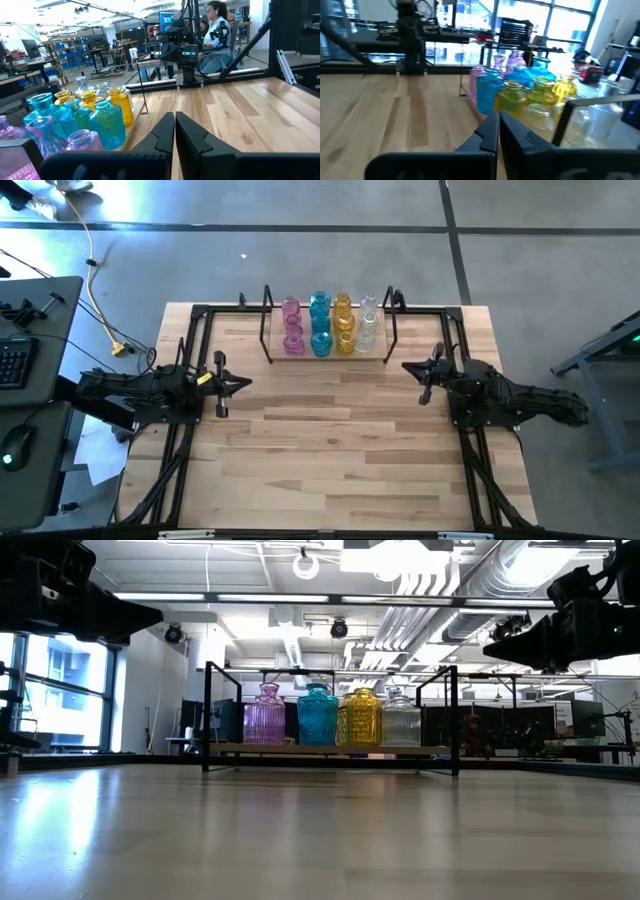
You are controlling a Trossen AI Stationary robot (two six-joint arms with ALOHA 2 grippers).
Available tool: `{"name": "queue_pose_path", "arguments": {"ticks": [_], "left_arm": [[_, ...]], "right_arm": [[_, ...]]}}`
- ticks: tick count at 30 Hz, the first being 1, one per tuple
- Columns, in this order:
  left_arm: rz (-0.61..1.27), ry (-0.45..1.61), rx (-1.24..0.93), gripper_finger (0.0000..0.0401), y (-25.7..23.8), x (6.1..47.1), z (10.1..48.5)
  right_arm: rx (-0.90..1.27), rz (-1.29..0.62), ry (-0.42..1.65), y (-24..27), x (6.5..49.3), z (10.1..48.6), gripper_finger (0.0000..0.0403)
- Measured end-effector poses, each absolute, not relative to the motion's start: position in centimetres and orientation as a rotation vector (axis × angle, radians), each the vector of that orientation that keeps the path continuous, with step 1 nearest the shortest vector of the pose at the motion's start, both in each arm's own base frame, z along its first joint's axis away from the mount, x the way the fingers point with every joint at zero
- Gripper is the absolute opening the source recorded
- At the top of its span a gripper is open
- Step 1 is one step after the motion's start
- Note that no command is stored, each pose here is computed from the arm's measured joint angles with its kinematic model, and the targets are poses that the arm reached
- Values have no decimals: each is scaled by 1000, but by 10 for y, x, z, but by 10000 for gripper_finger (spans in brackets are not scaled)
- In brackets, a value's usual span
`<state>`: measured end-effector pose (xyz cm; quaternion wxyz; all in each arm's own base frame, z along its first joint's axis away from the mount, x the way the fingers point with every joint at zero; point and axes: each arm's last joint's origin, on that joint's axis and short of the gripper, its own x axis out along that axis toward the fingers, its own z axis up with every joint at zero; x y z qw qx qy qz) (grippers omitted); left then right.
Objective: Sort vases onto shelf
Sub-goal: Return to Home Position
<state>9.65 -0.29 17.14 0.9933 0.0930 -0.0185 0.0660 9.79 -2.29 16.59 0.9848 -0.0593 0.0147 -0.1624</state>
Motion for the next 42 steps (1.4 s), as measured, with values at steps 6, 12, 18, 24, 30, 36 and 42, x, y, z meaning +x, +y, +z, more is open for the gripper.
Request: {"name": "queue_pose_path", "arguments": {"ticks": [6,12,18,24,30,36,42], "left_arm": [[154,-37,183,5,-1,97,172],[184,-28,160,5,2,97,171],[194,-27,121,5,3,98,171],[90,-74,156,5,0,98,175],[-13,-142,207,5,-4,97,181],[-6,-184,222,5,-3,92,200],[-17,-140,243,5,-3,94,198]], "right_arm": [[-110,-378,32,-28,97,166,0],[-128,-423,38,-32,95,166,0],[-52,-429,21,-32,95,166,0],[9,-430,8,-32,95,166,0],[2,-433,9,-32,95,166,0],[1,-432,9,-32,95,166,0],[2,-432,10,-32,95,166,0]]}}
